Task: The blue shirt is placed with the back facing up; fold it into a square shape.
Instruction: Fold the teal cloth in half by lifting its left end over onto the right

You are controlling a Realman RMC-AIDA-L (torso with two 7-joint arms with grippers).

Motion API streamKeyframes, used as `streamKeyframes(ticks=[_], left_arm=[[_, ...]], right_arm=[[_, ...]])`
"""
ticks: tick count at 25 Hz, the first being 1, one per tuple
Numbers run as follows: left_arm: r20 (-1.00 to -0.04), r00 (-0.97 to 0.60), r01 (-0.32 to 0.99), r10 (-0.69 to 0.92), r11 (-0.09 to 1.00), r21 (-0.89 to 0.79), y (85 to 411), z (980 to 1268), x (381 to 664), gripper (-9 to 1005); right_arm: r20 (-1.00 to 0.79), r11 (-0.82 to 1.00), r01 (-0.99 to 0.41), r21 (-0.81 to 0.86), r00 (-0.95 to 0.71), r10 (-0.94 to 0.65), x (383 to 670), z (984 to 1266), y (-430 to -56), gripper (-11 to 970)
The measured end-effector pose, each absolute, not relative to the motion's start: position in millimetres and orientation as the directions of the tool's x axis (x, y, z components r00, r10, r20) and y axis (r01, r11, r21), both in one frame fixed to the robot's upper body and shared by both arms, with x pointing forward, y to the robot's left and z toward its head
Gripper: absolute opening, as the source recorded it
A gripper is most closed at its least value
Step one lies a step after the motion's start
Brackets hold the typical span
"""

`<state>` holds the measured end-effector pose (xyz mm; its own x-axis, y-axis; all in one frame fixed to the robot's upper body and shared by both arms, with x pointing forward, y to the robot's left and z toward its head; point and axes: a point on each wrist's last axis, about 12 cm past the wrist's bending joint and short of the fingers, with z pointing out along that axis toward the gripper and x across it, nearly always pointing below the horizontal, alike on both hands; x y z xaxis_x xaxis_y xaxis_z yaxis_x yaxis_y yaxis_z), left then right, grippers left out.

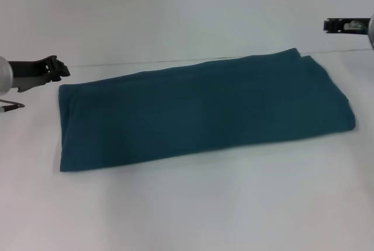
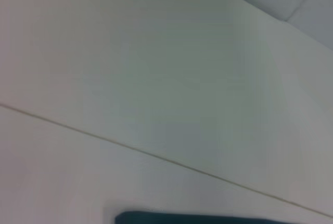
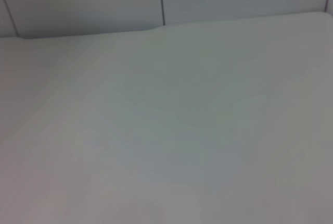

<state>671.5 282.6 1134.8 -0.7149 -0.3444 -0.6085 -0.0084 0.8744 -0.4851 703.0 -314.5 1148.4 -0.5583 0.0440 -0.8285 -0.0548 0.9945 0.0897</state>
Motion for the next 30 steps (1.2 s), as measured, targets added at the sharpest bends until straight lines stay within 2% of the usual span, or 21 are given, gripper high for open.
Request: streamKeyframes(ticks=[9,14,15,20,22,26,30], left_arm=[[-0.59,-0.712,-0.036,-0.381,0.859,-0.511,282,1130,667,395],[-0.595,-0.691,-0.025,-0.41,0.837,-0.547,284,1131,660,503],[-0.597,-0.683,-0.011,-0.421,0.823,-0.568,285,1132,657,524],[-0.546,-0.681,0.078,-0.487,0.693,-0.716,293,1125,628,632],[-0.509,-0.692,0.077,-0.512,0.648,-0.758,296,1117,616,852],[-0.412,-0.709,0.052,-0.572,0.54,-0.84,295,1091,590,919],[-0.344,-0.695,0.038,-0.632,0.444,-0.895,293,1072,572,952]], right_arm=[[-0.808,0.992,-0.032,0.124,-0.584,0.082,708,1173,-342,338],[-0.765,0.961,-0.071,0.268,-0.622,0.167,693,1177,-350,445],[-0.749,0.943,-0.093,0.318,-0.634,0.19,685,1175,-352,466],[-0.665,0.761,-0.213,0.612,-0.66,0.35,628,1154,-362,715],[-0.617,0.672,-0.232,0.704,-0.667,0.417,600,1140,-370,785],[-0.528,0.524,-0.246,0.816,-0.687,0.499,550,1113,-379,926],[-0.494,0.446,-0.269,0.854,-0.691,0.528,516,1099,-386,922]])
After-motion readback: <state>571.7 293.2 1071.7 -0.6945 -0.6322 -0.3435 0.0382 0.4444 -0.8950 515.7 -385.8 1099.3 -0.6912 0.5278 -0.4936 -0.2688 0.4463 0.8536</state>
